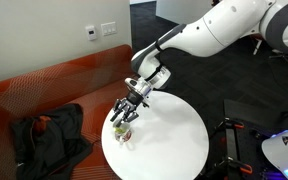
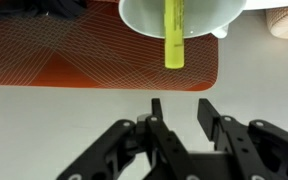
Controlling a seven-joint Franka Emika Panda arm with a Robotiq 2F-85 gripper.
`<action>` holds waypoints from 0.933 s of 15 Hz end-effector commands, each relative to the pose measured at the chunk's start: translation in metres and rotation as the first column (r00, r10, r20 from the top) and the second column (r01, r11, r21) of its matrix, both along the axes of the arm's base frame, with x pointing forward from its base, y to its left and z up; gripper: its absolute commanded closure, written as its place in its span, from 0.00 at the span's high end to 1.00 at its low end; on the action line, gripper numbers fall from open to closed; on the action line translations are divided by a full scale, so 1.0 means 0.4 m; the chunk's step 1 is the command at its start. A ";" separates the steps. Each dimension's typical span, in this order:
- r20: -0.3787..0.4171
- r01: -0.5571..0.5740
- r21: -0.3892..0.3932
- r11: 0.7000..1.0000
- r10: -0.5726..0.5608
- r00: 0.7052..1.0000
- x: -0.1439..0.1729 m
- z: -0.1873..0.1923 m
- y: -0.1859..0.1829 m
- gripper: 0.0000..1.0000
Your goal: Put the marker in the mug
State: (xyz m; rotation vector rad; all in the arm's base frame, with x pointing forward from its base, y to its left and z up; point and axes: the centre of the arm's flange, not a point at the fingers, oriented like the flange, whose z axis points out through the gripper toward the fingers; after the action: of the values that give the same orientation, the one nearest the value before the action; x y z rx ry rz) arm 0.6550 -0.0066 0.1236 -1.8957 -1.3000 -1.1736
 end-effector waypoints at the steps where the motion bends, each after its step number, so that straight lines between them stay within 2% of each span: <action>1: 0.054 -0.015 0.012 1.000 0.014 0.998 -0.019 0.092 0.029 0.75; 4: 0.088 0.004 0.034 0.999 -0.007 0.996 -0.055 0.196 0.051 0.96; 5: 0.089 0.011 0.045 0.999 -0.015 0.996 -0.066 0.228 0.055 1.00; 9: 0.111 0.052 0.067 0.996 -0.059 0.992 -0.125 0.341 0.069 1.00; 13: 0.121 0.044 0.068 0.997 -0.052 0.991 -0.174 0.400 0.080 1.00; 14: 0.107 0.045 0.059 0.997 -0.051 0.993 -0.111 0.358 0.071 1.00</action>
State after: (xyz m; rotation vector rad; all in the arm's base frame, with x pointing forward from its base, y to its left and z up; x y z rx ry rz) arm 0.6102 0.0218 0.2670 -1.8549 -1.2701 -1.3409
